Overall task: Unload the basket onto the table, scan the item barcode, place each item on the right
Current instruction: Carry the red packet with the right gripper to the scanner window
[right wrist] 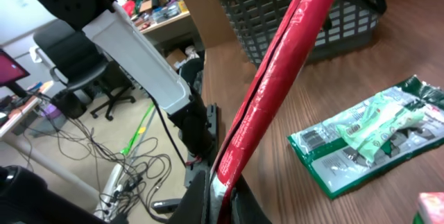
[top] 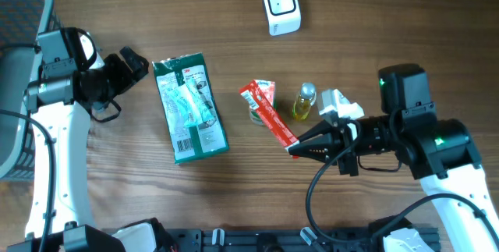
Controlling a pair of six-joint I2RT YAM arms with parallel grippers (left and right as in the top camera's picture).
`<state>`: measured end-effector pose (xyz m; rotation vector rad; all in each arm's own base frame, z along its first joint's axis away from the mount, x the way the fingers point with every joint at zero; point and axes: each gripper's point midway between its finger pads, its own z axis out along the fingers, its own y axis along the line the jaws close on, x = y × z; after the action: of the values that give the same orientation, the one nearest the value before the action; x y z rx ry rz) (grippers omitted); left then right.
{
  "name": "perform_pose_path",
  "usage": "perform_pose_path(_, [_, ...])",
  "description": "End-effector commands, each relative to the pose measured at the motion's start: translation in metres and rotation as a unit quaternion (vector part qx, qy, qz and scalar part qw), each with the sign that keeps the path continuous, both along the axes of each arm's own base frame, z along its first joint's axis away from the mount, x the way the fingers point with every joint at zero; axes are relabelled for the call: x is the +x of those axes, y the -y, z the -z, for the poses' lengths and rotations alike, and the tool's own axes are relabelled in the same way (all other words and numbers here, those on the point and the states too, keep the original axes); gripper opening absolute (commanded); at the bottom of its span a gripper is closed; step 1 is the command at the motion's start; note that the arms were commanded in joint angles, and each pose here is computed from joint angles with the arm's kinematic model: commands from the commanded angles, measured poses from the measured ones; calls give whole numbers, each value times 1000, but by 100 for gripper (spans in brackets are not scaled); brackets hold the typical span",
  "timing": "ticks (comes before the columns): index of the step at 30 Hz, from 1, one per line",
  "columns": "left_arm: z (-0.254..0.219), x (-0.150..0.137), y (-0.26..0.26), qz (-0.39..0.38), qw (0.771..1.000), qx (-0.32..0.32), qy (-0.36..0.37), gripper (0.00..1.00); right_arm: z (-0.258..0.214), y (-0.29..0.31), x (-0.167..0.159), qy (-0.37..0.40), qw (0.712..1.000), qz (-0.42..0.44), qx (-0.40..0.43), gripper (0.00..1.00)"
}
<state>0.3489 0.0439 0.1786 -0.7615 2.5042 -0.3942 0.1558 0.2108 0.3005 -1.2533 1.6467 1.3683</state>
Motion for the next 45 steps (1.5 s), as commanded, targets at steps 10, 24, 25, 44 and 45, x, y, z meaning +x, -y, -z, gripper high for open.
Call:
perform_pose_path(10, [-5,2,0,8,1000,10,9,100,-32,58,122,76,919,278,-269,4])
perform_pose_path(24, [-5,2,0,8,1000,10,8,100,109,104,372,299,726,251,-566,4])
perform_pose_path(25, [-5,2,0,8,1000,10,8,100,118,101,381,310,723,244,-567,4])
perform_pose_path(44, [-5,2,0,8,1000,10,8,100,228,78,414,360,703,134,-599,4])
perform_pose_path(45, [-5,2,0,8,1000,10,9,100,229,79,413,358,703,132,-600,4])
